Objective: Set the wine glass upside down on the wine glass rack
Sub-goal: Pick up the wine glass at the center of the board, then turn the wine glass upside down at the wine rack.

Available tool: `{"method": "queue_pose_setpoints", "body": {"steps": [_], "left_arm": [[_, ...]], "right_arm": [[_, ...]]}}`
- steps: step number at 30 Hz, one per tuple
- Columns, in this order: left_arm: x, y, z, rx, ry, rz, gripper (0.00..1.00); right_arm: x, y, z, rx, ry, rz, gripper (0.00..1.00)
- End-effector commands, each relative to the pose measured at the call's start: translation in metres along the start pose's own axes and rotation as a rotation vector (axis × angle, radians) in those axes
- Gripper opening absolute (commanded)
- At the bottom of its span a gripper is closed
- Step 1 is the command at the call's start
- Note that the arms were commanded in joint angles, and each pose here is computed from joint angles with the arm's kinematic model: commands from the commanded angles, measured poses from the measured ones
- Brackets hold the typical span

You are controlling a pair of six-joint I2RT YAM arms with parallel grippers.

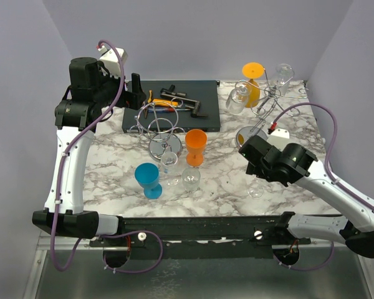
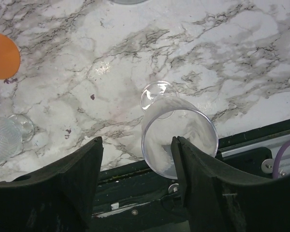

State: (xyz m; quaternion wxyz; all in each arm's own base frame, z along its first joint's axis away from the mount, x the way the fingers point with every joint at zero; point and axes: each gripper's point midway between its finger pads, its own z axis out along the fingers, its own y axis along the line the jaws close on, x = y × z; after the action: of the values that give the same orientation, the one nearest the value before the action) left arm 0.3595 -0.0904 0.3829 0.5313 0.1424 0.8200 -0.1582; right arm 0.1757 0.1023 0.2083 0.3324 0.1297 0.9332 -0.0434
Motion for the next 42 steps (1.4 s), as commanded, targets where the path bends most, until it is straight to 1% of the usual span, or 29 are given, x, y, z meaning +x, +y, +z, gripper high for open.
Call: {"method": "queue_pose_setpoints", "body": {"steps": [1,5,8,11,13,15,16,17,19,20,24,26,28,33,38,42], "left_arm": [[-0.004,0.001,-0.007,-0.011,-0.025,0.004,0.99],[-0.004,0.000,-0.007,-0.006,-0.025,0.004,0.99],[-0.002,-0.001,-0.007,0.001,-0.021,0.002,0.99],[-0.001,-0.003,-0.007,0.007,-0.022,0.003,0.99],[-0.001,-0.004,-0.008,0.013,-0.022,0.004,0.99],[0.000,-0.005,-0.008,0.020,-0.022,0.003,0.99],[0.000,-0.006,-0.008,0.026,-0.022,0.002,0.99],[0.001,-0.008,-0.008,0.035,-0.020,-0.004,0.99],[0.003,-0.012,-0.009,0.057,-0.016,-0.010,0.99],[0.005,-0.015,-0.009,0.069,-0.011,-0.015,0.97],[0.012,-0.031,-0.013,0.158,0.008,-0.012,0.90],[0.014,-0.039,-0.016,0.203,0.012,-0.019,0.89],[0.016,-0.047,-0.021,0.238,0.014,-0.026,0.89],[0.024,-0.058,-0.031,0.287,0.020,-0.034,0.91],[0.035,-0.066,-0.039,0.323,0.029,-0.019,0.93],[0.042,-0.081,-0.044,0.412,0.044,-0.037,0.96]], "right_arm": [[-0.004,0.002,0.012,0.026,-0.038,-0.005,0.65],[-0.004,0.012,0.021,0.009,-0.039,-0.016,0.60],[-0.006,0.018,0.027,0.008,-0.039,-0.032,0.51],[-0.009,0.024,0.030,0.008,-0.040,-0.047,0.37],[-0.013,0.027,0.030,0.008,-0.046,-0.055,0.25],[-0.019,0.031,0.028,0.004,-0.055,-0.068,0.11],[-0.025,0.033,0.024,-0.003,-0.062,-0.068,0.02],[-0.031,0.036,0.019,-0.017,-0.071,-0.064,0.01],[-0.047,0.046,0.003,-0.081,-0.096,-0.062,0.01],[-0.056,0.054,-0.006,-0.134,-0.115,-0.057,0.01],[-0.095,0.104,-0.066,-0.501,-0.211,-0.101,0.01],[-0.113,0.122,-0.094,-0.619,-0.252,-0.112,0.01],[-0.130,0.137,-0.113,-0.682,-0.280,-0.136,0.00],[-0.160,0.163,-0.144,-0.748,-0.302,-0.184,0.01],[-0.184,0.172,-0.183,-0.848,-0.362,-0.183,0.01],[-0.195,0.183,-0.208,-0.967,-0.423,-0.161,0.01]]}}
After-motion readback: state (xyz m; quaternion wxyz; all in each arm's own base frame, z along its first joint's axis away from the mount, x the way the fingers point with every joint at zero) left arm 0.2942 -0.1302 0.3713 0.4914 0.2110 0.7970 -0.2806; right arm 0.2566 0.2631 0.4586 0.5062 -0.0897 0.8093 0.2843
